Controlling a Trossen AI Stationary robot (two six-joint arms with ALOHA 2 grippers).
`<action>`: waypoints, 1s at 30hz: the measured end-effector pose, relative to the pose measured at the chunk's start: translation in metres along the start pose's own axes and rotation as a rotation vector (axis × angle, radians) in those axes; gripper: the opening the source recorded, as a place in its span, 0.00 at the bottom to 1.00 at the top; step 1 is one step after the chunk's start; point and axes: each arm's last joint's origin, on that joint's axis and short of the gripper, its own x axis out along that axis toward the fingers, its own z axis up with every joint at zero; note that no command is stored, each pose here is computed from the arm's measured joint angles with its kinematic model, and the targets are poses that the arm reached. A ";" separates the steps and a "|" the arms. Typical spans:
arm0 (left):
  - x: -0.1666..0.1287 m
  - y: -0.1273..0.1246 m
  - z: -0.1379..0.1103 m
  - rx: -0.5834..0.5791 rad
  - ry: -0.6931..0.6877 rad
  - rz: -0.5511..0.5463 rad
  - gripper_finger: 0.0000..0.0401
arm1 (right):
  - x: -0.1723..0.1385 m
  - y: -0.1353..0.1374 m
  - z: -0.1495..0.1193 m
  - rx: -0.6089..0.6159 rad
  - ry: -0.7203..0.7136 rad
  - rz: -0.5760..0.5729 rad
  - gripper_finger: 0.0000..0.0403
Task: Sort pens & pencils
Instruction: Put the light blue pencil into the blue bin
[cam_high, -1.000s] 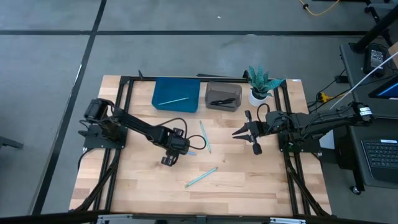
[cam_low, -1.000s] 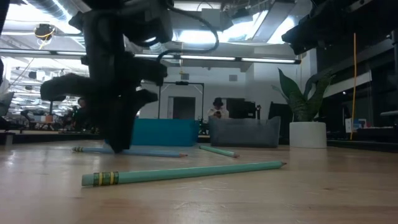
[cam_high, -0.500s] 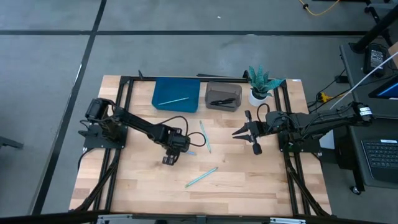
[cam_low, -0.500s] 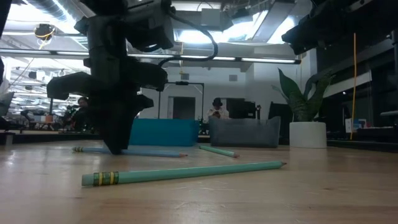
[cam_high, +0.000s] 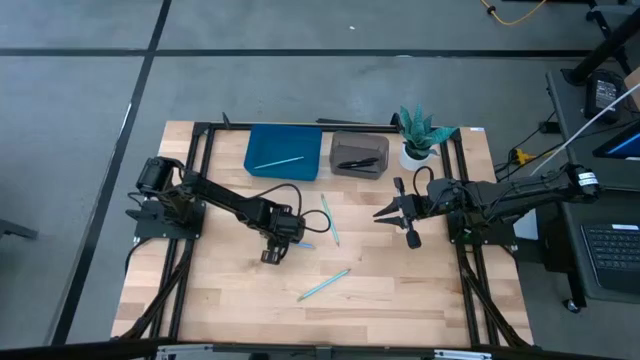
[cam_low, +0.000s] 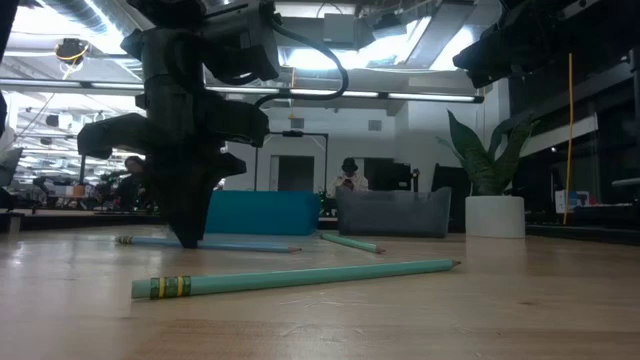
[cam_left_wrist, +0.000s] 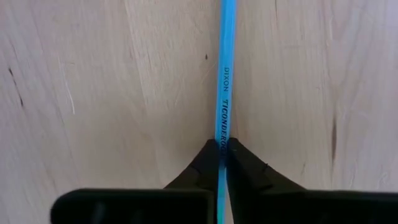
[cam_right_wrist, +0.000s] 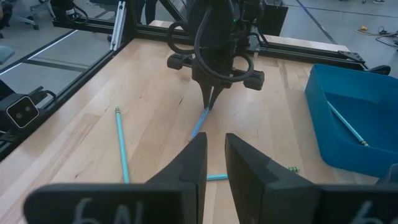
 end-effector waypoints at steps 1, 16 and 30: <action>0.000 0.000 0.000 0.000 0.000 -0.001 0.02 | 0.000 0.000 0.000 0.000 0.000 0.000 0.15; -0.001 0.000 0.000 0.021 -0.002 -0.002 0.03 | 0.000 0.000 0.000 0.000 0.000 0.000 0.15; -0.021 0.002 0.009 0.079 0.098 0.058 0.02 | 0.000 0.000 0.000 0.000 0.001 0.000 0.15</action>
